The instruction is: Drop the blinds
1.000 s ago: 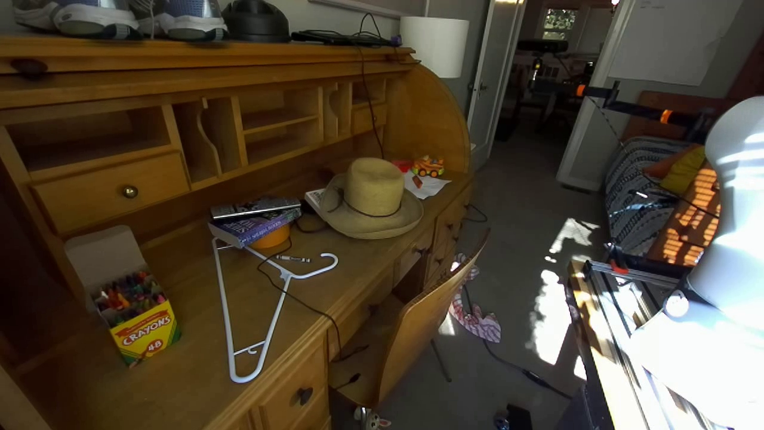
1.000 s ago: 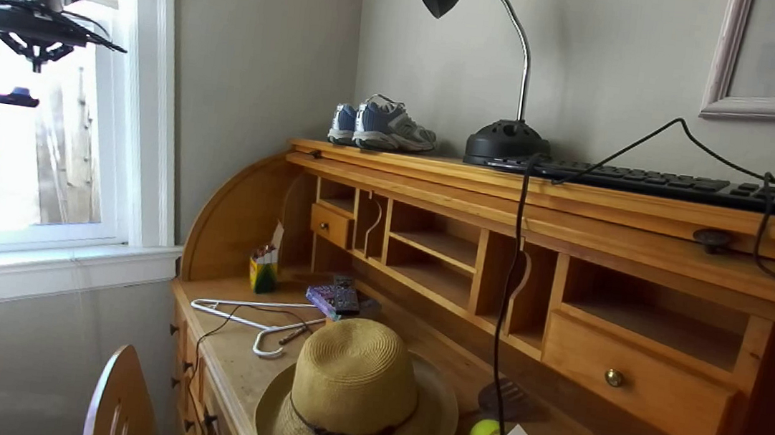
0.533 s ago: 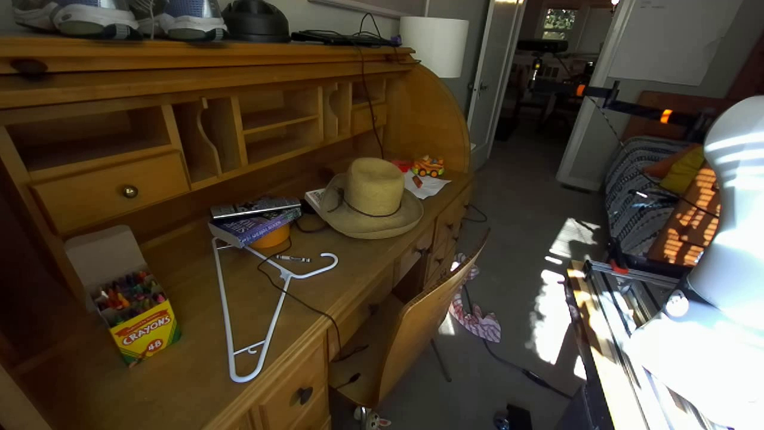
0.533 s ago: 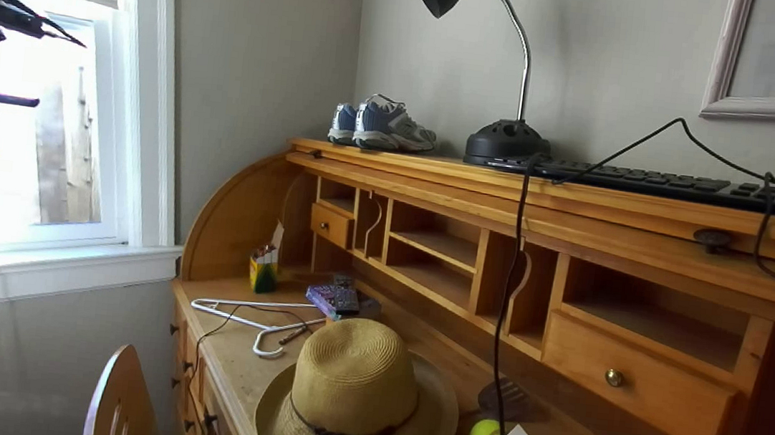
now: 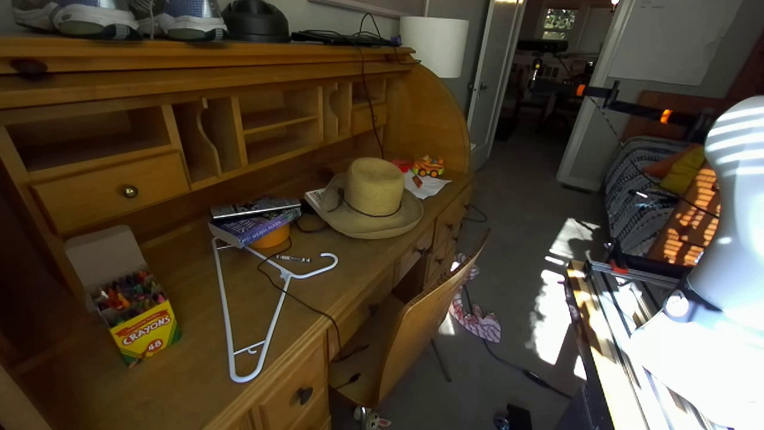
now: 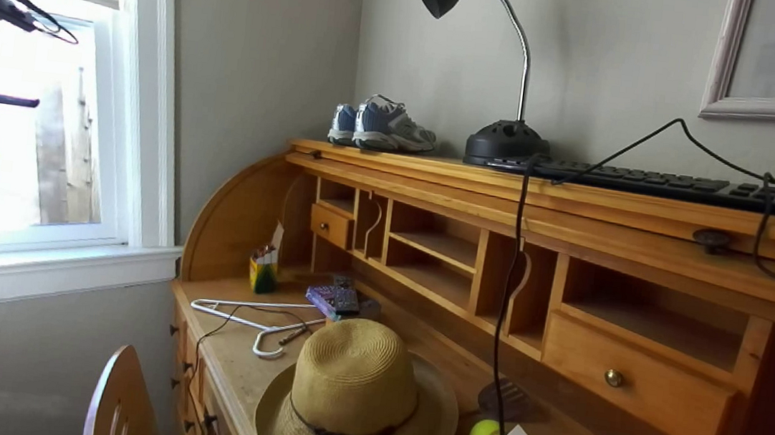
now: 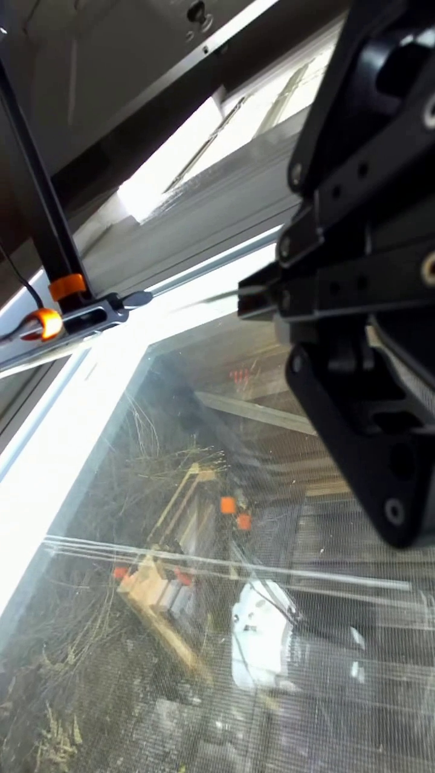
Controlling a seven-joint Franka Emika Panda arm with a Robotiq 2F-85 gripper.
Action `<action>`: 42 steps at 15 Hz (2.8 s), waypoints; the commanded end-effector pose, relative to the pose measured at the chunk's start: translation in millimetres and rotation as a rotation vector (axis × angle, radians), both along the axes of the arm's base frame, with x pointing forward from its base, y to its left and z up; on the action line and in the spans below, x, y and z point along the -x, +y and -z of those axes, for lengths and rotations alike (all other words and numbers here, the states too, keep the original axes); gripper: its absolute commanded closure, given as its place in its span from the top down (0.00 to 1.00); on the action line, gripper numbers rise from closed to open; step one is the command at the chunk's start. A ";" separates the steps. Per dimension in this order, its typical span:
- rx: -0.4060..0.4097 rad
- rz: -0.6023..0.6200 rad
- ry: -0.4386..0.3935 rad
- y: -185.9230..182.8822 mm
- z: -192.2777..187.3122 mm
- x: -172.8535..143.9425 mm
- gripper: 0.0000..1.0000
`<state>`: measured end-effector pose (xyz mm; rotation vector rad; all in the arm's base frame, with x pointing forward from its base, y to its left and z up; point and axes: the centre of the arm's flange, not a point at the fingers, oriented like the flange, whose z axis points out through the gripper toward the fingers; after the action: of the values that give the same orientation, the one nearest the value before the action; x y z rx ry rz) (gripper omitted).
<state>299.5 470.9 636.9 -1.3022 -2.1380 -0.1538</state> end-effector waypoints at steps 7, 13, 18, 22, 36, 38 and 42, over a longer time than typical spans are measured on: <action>-0.112 -0.030 0.015 41.5 -7.9 3.7 0.00; -0.008 -0.155 0.022 61.4 19.9 21.2 0.00; -0.023 -0.077 -0.032 46.9 14.6 6.2 0.00; -0.030 0.132 -0.077 36.4 -0.9 4.9 0.00; 0.036 0.796 -0.138 -8.2 16.3 26.8 0.00; 0.118 0.864 -0.128 -6.7 33.7 42.1 0.00; 0.169 1.026 -0.105 1.8 32.4 74.3 0.00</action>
<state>262.0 469.1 629.9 -2.2880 -1.4619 -0.5300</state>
